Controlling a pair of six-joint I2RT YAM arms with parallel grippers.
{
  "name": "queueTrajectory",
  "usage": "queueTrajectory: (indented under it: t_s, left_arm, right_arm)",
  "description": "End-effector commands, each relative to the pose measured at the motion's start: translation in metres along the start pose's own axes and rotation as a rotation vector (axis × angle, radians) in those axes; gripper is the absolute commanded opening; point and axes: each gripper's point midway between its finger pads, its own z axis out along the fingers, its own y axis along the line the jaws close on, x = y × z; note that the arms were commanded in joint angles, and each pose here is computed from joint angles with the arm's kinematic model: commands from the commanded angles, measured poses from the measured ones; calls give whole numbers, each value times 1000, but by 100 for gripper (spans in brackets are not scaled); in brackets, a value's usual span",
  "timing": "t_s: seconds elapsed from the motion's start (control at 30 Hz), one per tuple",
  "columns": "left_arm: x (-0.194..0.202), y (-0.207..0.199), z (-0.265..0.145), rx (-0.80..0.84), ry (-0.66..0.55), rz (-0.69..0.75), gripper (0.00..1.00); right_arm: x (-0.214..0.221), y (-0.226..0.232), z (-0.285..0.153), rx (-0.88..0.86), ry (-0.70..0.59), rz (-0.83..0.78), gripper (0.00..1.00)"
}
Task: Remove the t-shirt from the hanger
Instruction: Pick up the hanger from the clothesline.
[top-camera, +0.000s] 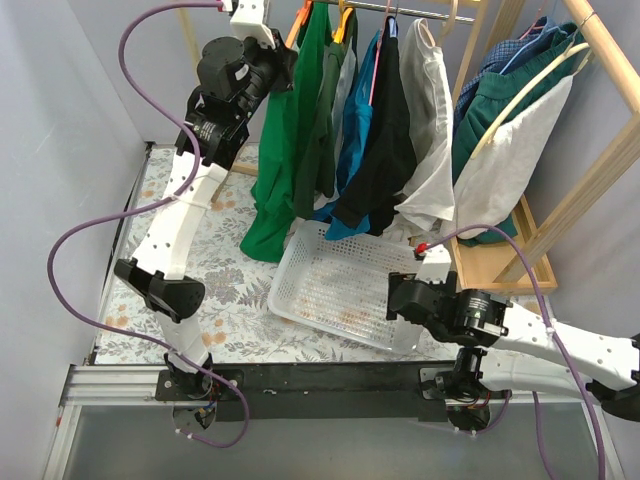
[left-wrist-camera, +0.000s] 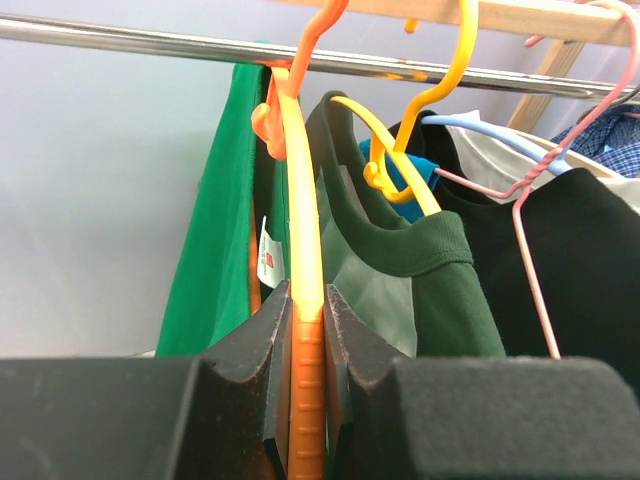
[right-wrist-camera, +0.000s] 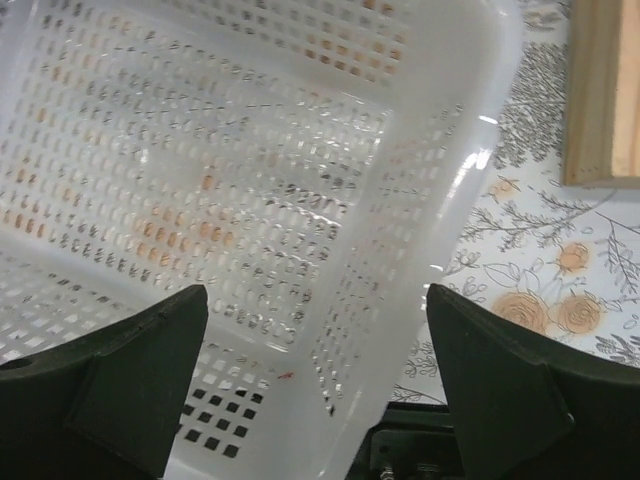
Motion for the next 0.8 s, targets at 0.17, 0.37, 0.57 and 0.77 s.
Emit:
queueTrajectory:
  t_s: [0.17, 0.37, 0.57, 0.77]
  left_arm:
    - [-125, -8, -77, 17, -304, 14, 0]
    - [-152, -7, -123, 12, -342, 24, 0]
    - [-158, 3, -179, -27, -337, 11, 0]
    - [-181, 12, -232, -71, -391, -1, 0]
  right_arm:
    - [16, -46, 9, 167, 13, 122, 96]
    - [27, -50, 24, 200, 27, 160, 94]
    - [42, -45, 38, 155, 68, 151, 78]
    - [34, -26, 45, 85, 59, 99, 57]
